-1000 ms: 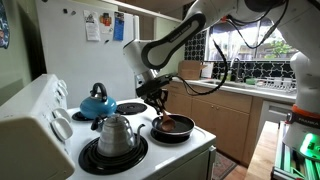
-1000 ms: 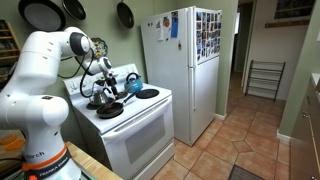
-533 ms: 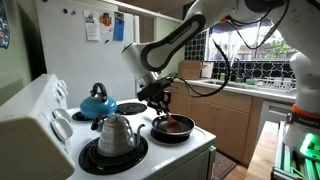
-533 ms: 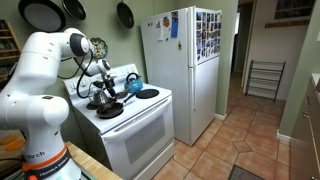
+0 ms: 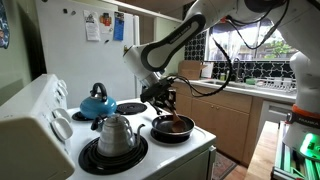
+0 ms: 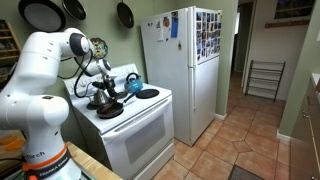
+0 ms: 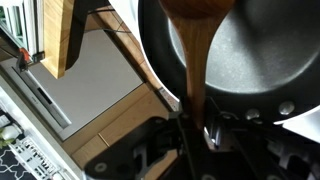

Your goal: Use the wooden spoon to stir the contents of the pan

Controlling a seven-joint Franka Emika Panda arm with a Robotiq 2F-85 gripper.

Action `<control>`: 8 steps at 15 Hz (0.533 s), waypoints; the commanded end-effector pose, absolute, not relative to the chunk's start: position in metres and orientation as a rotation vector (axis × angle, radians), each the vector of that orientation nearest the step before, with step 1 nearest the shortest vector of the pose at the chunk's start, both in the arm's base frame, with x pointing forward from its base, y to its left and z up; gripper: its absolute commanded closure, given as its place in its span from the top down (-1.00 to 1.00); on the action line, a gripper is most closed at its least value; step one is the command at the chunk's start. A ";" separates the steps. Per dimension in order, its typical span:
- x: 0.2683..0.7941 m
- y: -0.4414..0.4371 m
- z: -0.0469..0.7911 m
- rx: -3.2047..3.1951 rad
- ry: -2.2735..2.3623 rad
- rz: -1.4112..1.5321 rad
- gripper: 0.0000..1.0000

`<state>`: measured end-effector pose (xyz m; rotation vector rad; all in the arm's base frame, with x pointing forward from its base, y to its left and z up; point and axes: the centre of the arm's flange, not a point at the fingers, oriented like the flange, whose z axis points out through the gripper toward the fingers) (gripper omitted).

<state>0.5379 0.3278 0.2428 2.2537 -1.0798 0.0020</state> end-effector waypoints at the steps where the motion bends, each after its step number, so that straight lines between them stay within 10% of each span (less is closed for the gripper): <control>1: 0.535 0.307 0.246 2.159 -1.176 0.002 -0.91; 8: 0.546 0.276 0.251 1.964 -1.278 0.002 -0.91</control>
